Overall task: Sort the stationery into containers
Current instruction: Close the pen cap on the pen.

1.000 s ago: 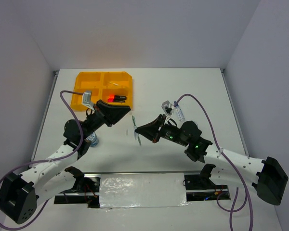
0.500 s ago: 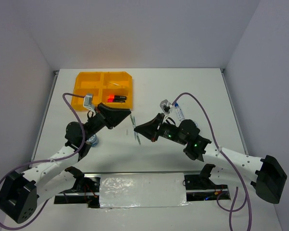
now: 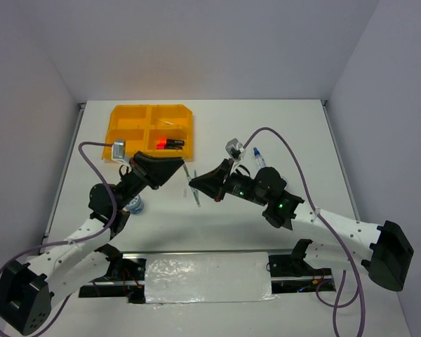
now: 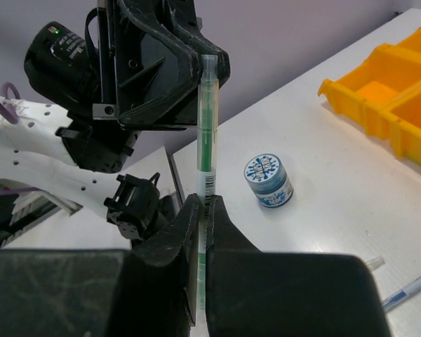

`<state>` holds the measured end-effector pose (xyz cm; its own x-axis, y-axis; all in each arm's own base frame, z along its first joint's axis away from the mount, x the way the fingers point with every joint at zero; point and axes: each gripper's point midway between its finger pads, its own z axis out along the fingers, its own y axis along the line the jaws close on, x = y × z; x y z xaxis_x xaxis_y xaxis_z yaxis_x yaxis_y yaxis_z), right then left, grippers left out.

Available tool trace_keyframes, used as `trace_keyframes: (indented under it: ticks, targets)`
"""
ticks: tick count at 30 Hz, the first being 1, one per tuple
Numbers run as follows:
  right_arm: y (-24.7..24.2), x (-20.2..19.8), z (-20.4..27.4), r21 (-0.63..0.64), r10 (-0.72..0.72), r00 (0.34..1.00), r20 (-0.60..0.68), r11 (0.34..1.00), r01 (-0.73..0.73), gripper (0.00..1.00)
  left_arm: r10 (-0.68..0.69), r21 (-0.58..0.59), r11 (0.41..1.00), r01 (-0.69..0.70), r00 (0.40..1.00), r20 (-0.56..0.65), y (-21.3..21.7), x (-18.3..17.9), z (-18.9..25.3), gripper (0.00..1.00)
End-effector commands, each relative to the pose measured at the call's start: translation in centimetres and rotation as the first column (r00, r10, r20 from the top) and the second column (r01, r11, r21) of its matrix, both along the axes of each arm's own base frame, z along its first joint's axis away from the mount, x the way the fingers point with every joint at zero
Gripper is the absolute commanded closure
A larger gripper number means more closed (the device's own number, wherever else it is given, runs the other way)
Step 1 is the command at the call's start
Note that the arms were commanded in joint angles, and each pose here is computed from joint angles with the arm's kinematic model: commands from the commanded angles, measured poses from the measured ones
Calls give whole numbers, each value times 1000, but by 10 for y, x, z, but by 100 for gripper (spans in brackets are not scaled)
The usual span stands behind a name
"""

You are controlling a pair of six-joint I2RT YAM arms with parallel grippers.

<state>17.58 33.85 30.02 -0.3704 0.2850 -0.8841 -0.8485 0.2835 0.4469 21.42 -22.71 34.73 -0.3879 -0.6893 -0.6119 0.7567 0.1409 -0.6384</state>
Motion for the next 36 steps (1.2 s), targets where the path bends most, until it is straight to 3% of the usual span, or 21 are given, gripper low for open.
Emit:
trace_keyframes:
  ticks: [1,4,5,7,14,21,24,34,36]
  targets:
    - [-1,9,71,120,-54,979,198,992,31,100,-54,66,996,51,998,40,-8,-11,4,97]
    - [4,5,68,84,-20,972,234,996,1,100,-16,163,987,8,999,52,-9,-5,5,87]
    - [4,3,65,76,-15,971,238,997,-3,100,8,185,982,-26,995,99,-6,-5,16,85]
    - [3,3,63,64,-12,968,249,998,-4,100,31,227,973,-47,997,76,-5,-2,13,86]
    - [6,1,63,42,-12,968,252,999,1,100,53,241,967,-81,991,120,1,-6,26,71]
    - [10,1,63,31,-5,969,246,1000,-3,100,49,237,968,-80,990,134,2,-11,28,44]
    - [11,0,64,30,-1,969,247,1000,-7,100,46,228,970,-80,987,152,3,-14,33,51]
    - [16,4,69,19,-1,969,249,1000,-3,100,-32,244,970,-7,988,152,-6,-20,29,50]
    - [17,5,67,8,-1,970,243,1000,-1,100,-45,249,968,5,987,153,-8,-22,28,61]
